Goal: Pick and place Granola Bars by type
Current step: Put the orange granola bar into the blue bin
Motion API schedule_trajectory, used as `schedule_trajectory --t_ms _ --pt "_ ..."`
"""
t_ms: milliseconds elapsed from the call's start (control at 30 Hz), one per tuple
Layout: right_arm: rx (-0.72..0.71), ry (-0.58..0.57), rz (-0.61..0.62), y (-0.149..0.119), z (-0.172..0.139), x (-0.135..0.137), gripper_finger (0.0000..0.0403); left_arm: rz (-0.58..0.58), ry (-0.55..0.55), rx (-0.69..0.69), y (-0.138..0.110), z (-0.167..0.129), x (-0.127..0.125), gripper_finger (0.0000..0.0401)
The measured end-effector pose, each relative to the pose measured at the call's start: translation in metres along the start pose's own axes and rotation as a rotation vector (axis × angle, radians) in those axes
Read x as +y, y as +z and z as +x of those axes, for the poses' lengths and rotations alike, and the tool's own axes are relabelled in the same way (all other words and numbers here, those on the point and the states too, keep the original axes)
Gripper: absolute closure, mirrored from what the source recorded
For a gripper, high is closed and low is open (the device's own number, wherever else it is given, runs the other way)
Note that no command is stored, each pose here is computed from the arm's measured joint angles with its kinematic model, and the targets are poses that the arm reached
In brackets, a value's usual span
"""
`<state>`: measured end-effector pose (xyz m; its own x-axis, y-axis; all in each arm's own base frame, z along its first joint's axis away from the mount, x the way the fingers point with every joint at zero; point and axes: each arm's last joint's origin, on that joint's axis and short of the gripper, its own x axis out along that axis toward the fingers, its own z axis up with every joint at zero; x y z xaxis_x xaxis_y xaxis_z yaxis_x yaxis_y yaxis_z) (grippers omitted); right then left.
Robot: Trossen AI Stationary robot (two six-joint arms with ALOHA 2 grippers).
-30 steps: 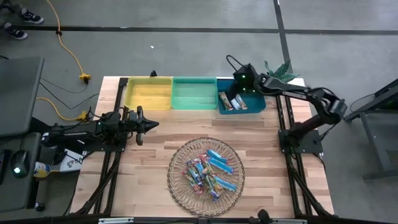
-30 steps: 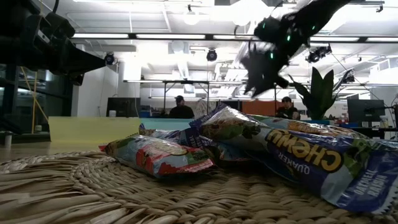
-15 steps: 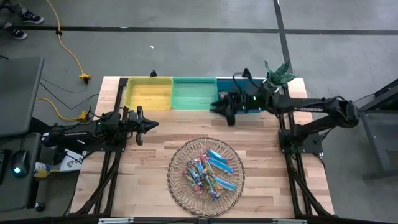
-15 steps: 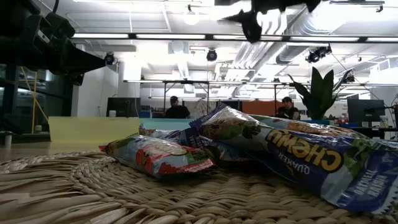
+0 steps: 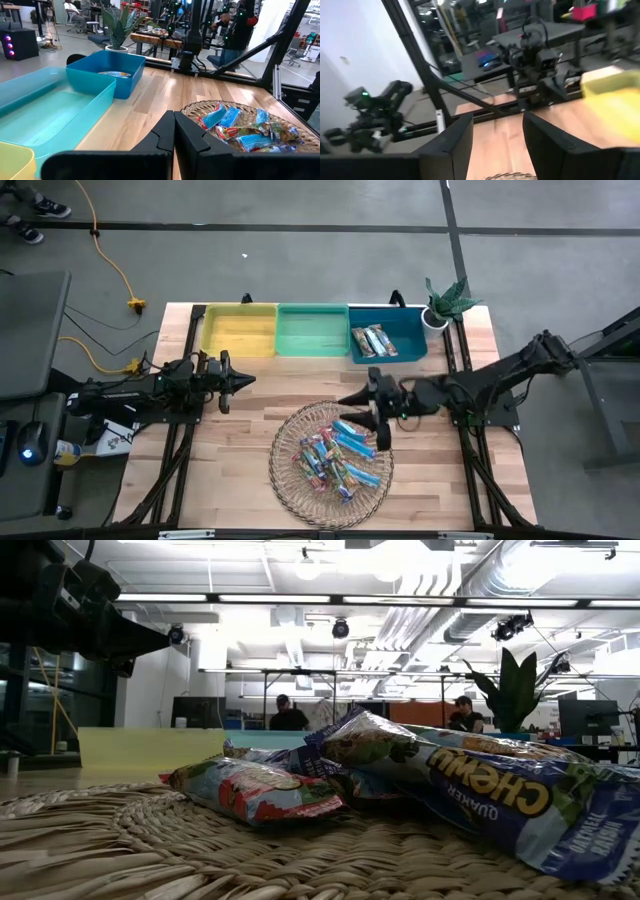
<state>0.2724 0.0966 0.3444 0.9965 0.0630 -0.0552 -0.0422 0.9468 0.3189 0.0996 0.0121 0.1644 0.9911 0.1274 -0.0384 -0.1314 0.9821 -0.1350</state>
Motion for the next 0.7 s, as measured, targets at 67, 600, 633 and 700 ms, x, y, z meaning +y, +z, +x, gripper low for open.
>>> schedule_trajectory --t_ms 67,600,633,700 --pt "-0.005 -0.038 -0.035 0.009 -0.004 0.015 0.0246 0.0 0.0 0.0 0.0 0.0 0.0 0.0401" --pt "0.208 -0.287 -0.127 0.063 0.036 0.105 0.0246 0.0 0.0 0.0 0.0 0.0 0.0 0.0401" --pt "0.225 -0.299 -0.099 0.062 0.043 0.108 0.0246 0.0 0.0 0.0 0.0 0.0 0.0 0.0401" --pt "0.277 -0.315 -0.056 0.058 0.055 0.112 0.0246 0.0 0.0 0.0 0.0 0.0 0.0 0.0401"
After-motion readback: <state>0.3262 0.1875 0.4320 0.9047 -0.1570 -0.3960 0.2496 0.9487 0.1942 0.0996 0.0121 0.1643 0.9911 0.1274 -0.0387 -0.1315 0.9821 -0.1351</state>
